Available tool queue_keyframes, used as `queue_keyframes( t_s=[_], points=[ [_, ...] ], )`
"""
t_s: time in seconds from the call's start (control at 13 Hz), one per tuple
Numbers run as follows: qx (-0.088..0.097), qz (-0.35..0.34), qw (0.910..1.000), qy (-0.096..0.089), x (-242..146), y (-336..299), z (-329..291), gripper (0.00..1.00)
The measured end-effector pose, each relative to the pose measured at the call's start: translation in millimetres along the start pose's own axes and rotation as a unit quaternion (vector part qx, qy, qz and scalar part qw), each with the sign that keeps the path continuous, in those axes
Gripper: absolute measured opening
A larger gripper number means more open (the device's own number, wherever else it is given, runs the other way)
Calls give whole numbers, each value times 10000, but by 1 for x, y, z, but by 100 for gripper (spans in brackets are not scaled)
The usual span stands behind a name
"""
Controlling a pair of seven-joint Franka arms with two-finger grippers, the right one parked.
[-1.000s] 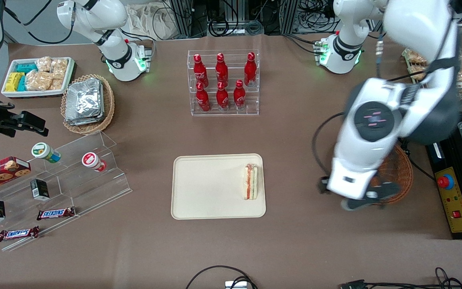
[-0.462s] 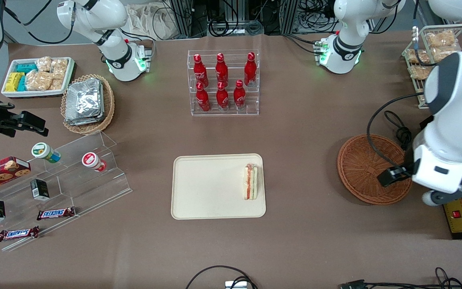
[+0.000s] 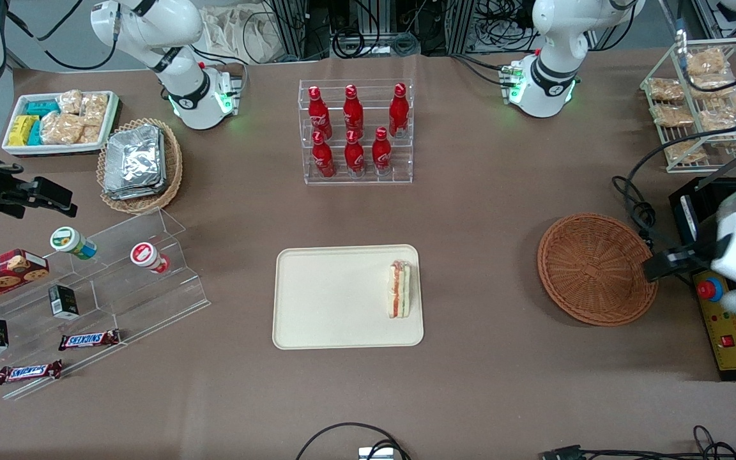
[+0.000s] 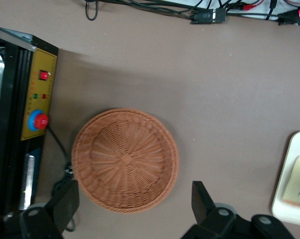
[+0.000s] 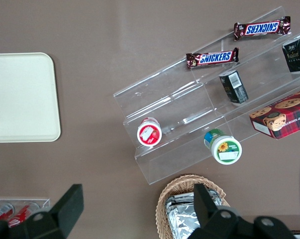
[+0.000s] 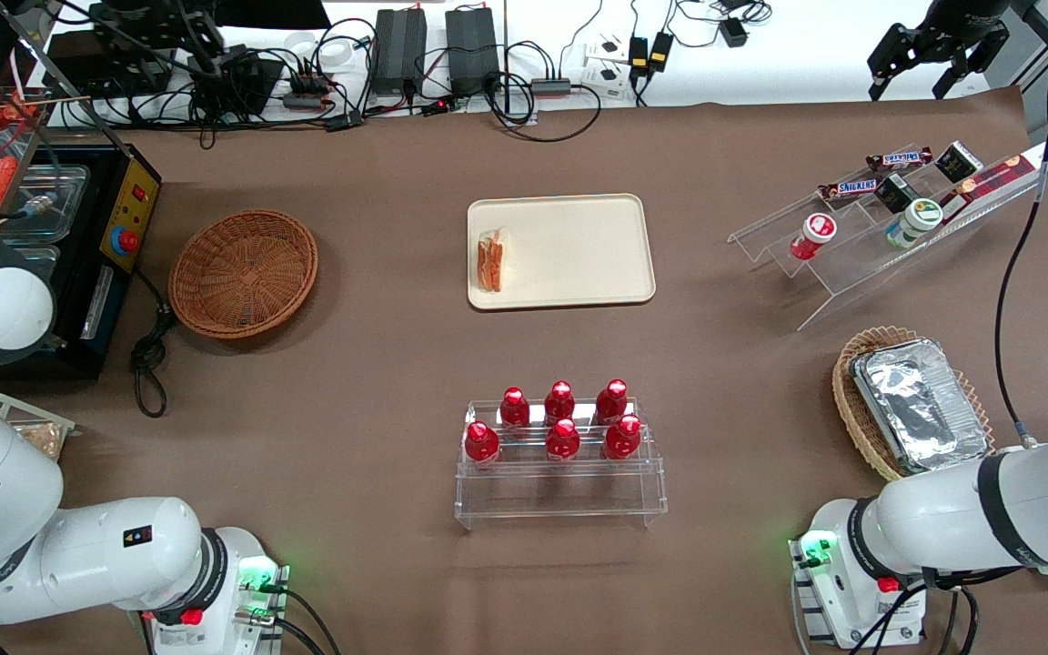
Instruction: Place sandwich from basket to tray
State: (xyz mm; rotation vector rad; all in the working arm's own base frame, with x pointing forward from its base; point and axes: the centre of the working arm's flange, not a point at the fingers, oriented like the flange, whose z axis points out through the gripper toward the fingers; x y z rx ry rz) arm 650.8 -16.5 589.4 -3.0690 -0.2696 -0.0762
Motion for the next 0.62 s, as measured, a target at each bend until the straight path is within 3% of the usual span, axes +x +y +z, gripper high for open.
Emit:
queue_keyframes(
  t_s=[0.23, 0.62],
  points=[
    [58, 275, 9996, 23, -26, -39, -25, 100],
    [-114, 380, 9992, -77, -81, -39, -52, 100]
  ],
)
